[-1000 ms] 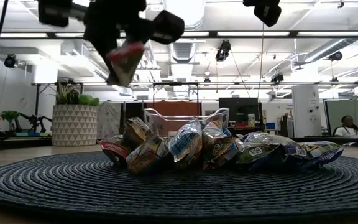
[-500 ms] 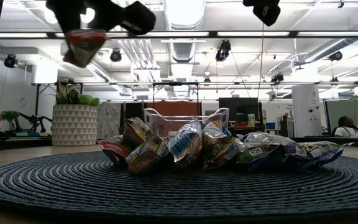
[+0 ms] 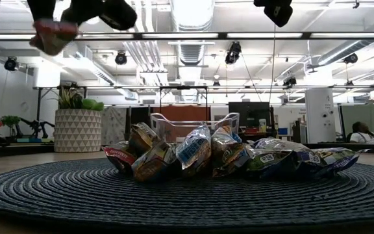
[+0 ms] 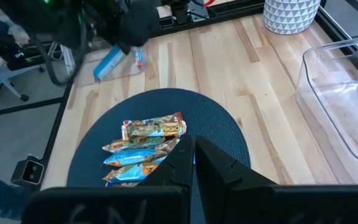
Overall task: Pick and place Granola Bars by type
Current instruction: Put the red granola bar into the bottom left transparent bin
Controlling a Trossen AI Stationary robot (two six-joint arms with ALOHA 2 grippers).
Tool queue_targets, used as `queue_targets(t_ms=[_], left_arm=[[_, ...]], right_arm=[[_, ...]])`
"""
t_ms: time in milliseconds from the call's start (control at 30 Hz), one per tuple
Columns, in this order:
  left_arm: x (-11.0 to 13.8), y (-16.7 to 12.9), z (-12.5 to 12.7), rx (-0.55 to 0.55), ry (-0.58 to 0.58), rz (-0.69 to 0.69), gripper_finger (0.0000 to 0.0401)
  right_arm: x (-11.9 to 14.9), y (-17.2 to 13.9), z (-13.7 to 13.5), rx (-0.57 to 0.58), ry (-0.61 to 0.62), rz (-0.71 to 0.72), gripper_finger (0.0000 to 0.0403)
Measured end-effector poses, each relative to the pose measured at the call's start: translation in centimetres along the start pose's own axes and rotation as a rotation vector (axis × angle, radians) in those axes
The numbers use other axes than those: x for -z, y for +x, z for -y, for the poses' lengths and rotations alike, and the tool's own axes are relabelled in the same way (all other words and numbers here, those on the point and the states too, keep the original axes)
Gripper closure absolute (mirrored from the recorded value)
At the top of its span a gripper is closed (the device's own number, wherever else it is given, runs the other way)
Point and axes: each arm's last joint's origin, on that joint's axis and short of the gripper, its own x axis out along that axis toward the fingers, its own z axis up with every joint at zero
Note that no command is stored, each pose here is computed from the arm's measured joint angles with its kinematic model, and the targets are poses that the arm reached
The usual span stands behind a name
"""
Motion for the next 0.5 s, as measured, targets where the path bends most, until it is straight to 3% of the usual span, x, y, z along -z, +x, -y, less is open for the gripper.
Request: queue_targets(t_ms=[500], left_arm=[[5.7, -5.8, 2.2, -0.020, -0.288, 0.283, 0.0357]], right_arm=[[-0.1, 0.0, 0.0, -0.001, 0.007, 0.008, 0.0394]])
